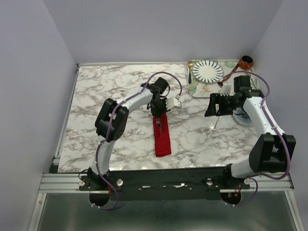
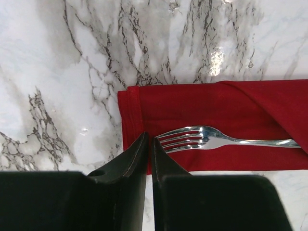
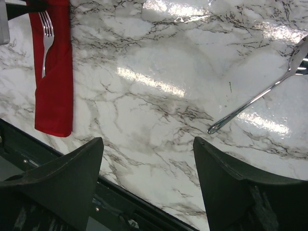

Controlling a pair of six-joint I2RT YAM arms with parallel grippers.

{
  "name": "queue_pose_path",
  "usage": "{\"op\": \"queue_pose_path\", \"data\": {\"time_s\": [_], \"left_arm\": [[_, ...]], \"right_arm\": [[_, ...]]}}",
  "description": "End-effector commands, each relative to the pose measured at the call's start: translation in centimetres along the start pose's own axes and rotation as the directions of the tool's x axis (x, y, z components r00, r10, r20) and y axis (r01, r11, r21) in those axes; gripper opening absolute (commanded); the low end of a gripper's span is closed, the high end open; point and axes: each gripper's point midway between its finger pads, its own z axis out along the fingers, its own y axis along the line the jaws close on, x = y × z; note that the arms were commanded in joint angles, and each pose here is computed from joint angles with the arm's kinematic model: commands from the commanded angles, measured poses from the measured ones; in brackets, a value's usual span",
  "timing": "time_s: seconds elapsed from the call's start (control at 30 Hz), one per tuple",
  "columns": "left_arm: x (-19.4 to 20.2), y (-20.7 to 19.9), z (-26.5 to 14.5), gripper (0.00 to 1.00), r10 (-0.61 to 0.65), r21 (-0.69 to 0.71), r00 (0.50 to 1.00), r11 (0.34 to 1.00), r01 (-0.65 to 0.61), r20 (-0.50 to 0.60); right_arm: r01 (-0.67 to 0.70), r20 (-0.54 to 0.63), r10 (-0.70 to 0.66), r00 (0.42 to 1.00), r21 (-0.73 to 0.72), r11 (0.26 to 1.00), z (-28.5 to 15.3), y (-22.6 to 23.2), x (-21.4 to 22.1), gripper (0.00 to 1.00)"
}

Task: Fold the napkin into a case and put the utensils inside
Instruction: Insert the fork into the folded napkin.

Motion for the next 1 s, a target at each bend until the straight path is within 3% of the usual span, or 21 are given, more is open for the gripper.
{"op": "queue_pose_path", "data": {"time_s": [0.0, 0.57, 0.97], "left_arm": [[0.0, -1.7, -0.2, 0.21, 0.016, 0.039, 1.000, 0.999, -0.016, 0.002], [-2.6, -3.2, -2.5, 0.24, 0.037, 0.035, 0.994, 0.999, -0.041, 0.098], [-0.4, -1.5, -2.0, 0.22, 0.068, -0.031, 0.998, 0.997, -0.068, -0.013]], "right_arm": [[-0.003, 0.001, 0.003, 1.000, -0.022, 1.000, -0.4, 0.4, -0.5, 0.84], [-0.008, -0.006, 0.007, 1.000, -0.044, 0.999, -0.3, 0.6, -0.3, 0.84], [-0.003, -0.008, 0.003, 1.000, -0.049, 0.999, -0.4, 0.8, 0.2, 0.84]]}}
